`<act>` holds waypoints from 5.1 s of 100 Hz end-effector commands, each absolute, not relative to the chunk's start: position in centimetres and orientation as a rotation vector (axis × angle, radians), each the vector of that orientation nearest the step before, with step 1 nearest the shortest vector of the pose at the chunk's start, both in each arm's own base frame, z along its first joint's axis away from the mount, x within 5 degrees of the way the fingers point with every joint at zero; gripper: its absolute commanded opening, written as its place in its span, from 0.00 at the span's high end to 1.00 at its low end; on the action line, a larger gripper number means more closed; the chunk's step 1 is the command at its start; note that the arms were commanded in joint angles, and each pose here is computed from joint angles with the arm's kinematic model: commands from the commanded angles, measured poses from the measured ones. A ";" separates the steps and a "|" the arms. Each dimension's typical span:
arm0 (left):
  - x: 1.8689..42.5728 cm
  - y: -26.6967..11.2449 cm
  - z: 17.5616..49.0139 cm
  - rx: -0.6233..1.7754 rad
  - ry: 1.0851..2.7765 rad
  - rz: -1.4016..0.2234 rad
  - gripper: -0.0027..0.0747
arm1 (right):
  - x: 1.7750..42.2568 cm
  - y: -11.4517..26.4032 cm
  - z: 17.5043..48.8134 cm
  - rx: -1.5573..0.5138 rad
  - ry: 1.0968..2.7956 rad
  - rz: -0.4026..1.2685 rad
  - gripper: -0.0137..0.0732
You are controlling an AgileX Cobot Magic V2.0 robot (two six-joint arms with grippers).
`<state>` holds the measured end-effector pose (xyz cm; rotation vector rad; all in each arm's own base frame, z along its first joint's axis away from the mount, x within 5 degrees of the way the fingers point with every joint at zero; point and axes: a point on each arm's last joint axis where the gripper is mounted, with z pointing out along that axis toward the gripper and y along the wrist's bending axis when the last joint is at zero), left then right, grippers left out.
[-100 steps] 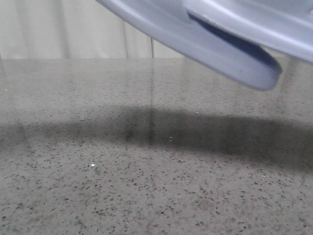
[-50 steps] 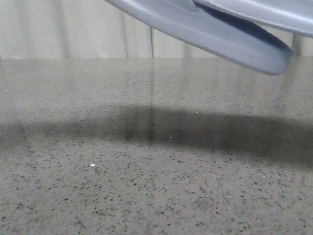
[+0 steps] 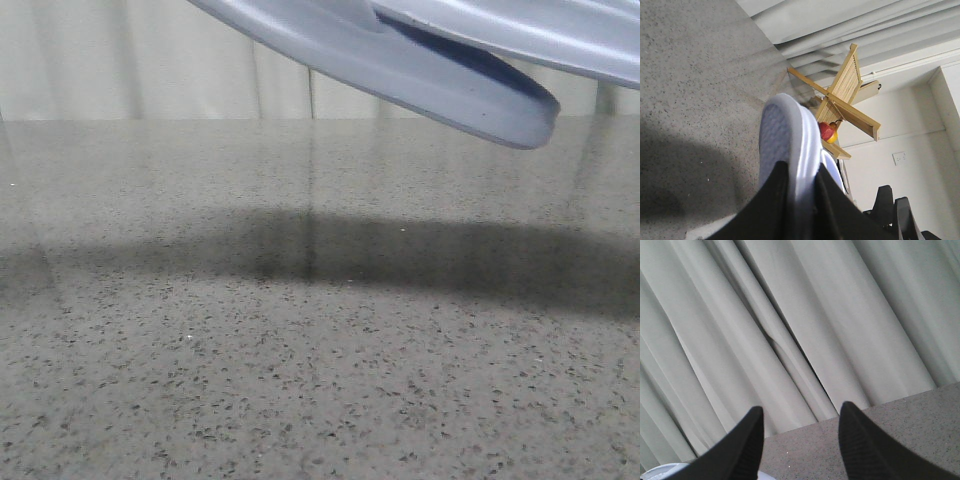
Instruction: Insert blue slippers together front up
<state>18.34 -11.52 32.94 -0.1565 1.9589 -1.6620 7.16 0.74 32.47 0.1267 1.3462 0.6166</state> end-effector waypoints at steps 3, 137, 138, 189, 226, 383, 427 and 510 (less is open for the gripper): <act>18.4 -11.5 34.8 -0.205 1.847 -1.764 0.94 | 7.0 0.6 33.7 0.103 1.298 0.581 0.51; 23.3 -12.3 28.6 -0.364 2.075 -1.589 0.65 | 7.0 0.6 33.7 0.103 1.305 0.592 0.51; 23.3 -12.3 28.6 -0.363 2.075 -1.588 0.64 | 7.0 0.6 33.7 0.103 1.305 0.592 0.51; 24.5 -10.4 26.6 -0.359 2.166 -1.108 0.32 | 7.0 0.6 33.7 0.103 1.305 0.592 0.51; 23.8 -8.4 29.1 -0.186 2.019 -0.776 0.32 | 7.1 0.3 33.7 0.125 1.299 0.551 0.51; 7.8 -2.5 28.2 0.008 1.549 -0.473 0.94 | 7.6 0.2 31.4 -0.125 1.450 0.169 0.97; 7.8 -2.5 28.2 0.008 1.549 -0.473 0.94 | 7.6 0.2 31.4 -0.125 1.450 0.169 0.97; 7.7 -2.4 27.6 0.247 1.540 -0.225 0.94 | 7.6 0.2 31.4 -0.125 1.450 0.169 0.97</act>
